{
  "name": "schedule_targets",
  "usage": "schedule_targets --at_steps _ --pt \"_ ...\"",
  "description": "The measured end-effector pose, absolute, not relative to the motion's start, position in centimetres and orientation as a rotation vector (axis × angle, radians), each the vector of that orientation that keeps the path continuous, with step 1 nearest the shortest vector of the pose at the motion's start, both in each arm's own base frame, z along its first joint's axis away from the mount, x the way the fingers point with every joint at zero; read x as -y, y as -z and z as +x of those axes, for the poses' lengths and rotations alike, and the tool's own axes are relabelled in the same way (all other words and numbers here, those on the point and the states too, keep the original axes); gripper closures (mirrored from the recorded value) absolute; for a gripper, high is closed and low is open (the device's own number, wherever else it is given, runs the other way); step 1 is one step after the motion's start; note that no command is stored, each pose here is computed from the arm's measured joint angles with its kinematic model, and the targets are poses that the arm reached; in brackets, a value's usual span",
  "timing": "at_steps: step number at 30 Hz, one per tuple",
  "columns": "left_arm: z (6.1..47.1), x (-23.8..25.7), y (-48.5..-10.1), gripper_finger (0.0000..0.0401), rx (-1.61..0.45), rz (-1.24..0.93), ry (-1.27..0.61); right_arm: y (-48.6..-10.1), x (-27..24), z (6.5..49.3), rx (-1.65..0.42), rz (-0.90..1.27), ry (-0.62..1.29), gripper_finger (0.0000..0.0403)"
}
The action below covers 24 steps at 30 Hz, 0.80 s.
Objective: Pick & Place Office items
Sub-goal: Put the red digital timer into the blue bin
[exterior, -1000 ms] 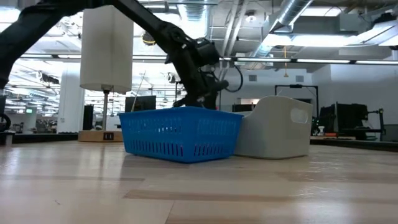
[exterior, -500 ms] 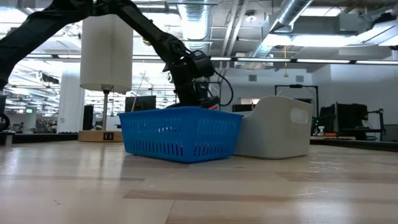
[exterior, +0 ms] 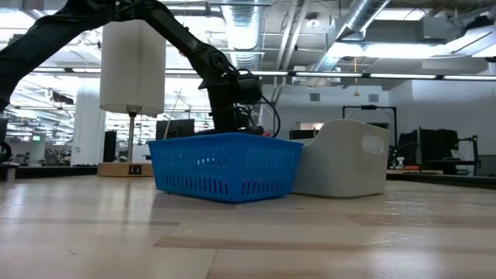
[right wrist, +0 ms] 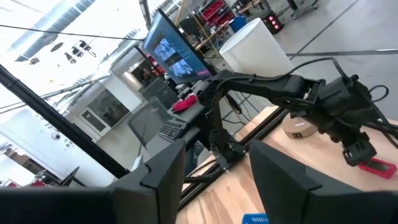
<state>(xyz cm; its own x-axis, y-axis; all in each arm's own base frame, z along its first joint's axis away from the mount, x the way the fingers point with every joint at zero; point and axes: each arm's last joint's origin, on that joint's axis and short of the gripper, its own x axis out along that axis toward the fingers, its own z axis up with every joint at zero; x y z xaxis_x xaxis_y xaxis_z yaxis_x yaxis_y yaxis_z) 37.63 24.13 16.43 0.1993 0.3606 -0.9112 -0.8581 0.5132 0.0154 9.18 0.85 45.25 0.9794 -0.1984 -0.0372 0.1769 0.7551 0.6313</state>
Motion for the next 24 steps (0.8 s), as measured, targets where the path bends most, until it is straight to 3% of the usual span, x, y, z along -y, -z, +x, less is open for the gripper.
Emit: schedule_targets --at_steps 3,16,24 --pt "37.4 -24.2 -16.4 0.0391 -1.062 -0.595 -0.907 -45.2 -0.9 9.4 0.026 0.681 0.207 0.0231" --pt "37.5 -24.8 -14.8 0.04 -1.057 -0.636 -0.935 -45.8 -1.6 10.1 0.058 0.657 0.143 0.0232" --pt "37.3 -23.5 -14.3 0.0401 -1.201 -0.644 -0.786 -45.7 -1.7 10.2 0.056 0.639 0.151 0.0232"
